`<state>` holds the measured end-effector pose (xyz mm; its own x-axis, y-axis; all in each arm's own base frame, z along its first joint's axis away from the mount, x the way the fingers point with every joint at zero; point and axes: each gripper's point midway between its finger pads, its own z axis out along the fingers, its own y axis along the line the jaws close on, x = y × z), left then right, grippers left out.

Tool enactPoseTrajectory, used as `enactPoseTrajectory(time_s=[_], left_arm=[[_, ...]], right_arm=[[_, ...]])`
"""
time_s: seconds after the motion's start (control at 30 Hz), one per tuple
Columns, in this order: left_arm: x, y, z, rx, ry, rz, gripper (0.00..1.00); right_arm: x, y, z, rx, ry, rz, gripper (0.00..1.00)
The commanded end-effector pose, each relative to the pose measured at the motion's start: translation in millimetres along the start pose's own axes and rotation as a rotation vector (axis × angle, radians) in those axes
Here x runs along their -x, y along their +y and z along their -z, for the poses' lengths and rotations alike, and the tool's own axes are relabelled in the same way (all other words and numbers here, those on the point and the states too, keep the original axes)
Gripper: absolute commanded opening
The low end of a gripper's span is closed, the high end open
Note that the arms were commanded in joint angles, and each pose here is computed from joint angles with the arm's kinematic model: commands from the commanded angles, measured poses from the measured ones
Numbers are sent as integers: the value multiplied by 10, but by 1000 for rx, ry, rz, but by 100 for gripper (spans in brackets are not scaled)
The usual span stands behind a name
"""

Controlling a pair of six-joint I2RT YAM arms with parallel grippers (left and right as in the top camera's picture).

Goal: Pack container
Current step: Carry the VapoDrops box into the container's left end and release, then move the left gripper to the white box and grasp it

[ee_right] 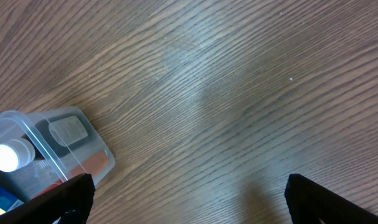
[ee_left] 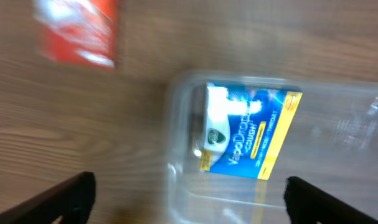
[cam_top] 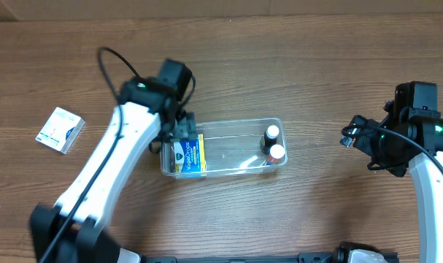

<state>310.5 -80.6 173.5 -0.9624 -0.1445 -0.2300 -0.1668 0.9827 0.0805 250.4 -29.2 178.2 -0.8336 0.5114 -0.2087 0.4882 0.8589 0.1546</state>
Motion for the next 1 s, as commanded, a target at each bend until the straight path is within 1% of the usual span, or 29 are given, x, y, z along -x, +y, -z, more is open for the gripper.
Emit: enactPoseTrajectory(time_s=[0.0,0.1,0.2,0.27,0.33,0.5,0.6,0.67,0.73,0.77,0.97], left_arm=[[442,602,925,58,-326,60,100],[511,1209,1090,132,-380,198,100],[519,1780,968,206,-337,308,100],[560,2069,735,206,-273,294,100],[597,2226,515,201,-210,237,100],[689,2394,-71,215,-46,-10,100],[788,2398,-415,197,2,-56,100],[837,2350,-695,125,31,-115,100],[843,2419,-875,101,48,-100,100],[837,2471,-941,104,58,-95,100],[972,2557,-1114,113,32,-216,100]], right_arm=[[-7,7,6,7,-2,10,100],[-8,6,6,7,-2,10,100],[-6,7,6,7,-3,10,100],[-2,9,6,8,-4,10,100],[-1,9,6,8,-5,10,100],[3,11,6,9,-6,11,100],[10,13,6,10,-9,14,100],[8,12,6,9,-9,23,100],[10,14,6,10,-9,23,100],[11,13,6,10,-10,23,100],[20,17,6,11,-13,30,100]])
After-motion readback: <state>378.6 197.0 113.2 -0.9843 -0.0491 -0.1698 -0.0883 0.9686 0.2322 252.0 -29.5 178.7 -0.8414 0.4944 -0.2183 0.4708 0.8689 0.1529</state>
